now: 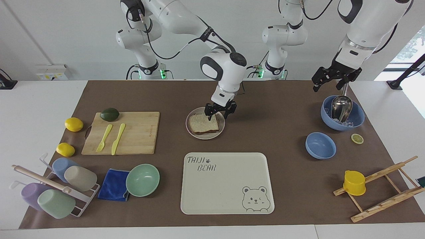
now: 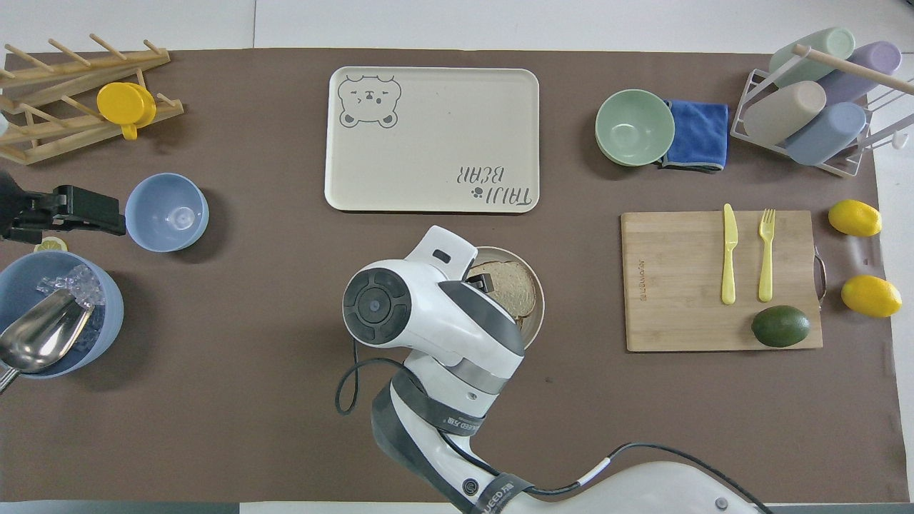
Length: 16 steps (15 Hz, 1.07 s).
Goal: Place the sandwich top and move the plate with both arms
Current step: 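Lower the bread onto the egg and open the right gripper, then grasp the white plate rim with the left gripper while the right gripper withdraws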
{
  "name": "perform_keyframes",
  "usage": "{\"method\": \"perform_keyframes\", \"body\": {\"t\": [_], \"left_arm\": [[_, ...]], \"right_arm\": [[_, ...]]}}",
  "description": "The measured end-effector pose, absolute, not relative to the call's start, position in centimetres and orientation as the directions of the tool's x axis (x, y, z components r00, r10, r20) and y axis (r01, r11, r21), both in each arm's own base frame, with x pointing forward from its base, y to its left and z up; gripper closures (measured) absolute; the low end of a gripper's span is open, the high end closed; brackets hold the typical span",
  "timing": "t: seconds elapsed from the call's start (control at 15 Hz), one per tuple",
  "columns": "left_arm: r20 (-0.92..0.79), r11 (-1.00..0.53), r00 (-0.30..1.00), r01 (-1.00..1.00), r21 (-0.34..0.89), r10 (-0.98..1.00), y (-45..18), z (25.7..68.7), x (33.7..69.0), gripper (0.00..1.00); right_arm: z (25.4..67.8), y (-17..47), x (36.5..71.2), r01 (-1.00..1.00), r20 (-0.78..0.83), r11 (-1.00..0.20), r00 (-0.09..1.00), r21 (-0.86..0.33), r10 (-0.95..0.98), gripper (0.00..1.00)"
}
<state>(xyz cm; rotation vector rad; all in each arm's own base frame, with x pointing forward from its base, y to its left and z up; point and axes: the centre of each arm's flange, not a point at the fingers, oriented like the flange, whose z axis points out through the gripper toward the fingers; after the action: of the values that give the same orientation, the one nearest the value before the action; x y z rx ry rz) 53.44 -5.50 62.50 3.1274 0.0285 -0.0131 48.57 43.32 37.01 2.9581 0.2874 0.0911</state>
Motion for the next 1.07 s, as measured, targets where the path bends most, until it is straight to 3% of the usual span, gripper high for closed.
{"method": "perform_keyframes", "body": {"t": [0.27, 0.6, 1.07], "left_arm": [[-0.008, -1.000, 1.000, 0.018, 0.014, 0.018, -5.5, 62.4, 53.4, 0.00], [0.002, -0.999, 1.000, 0.021, 0.046, 0.021, -6.2, 61.4, 53.4, 0.00], [0.030, -0.984, 0.999, 0.025, 0.177, 0.031, -13.7, 56.2, 53.1, 0.00]], "right_arm": [[43.7, 38.5, 51.5, 0.112, 0.049, -0.987, 0.992, 0.116, 0.119, 0.00], [52.1, 24.7, 54.6, 0.022, -0.053, -0.997, 0.998, 0.073, 0.018, 0.00], [58.7, 10.6, 54.3, 0.064, -0.137, -0.997, 0.989, 0.052, 0.056, 0.00]]}}
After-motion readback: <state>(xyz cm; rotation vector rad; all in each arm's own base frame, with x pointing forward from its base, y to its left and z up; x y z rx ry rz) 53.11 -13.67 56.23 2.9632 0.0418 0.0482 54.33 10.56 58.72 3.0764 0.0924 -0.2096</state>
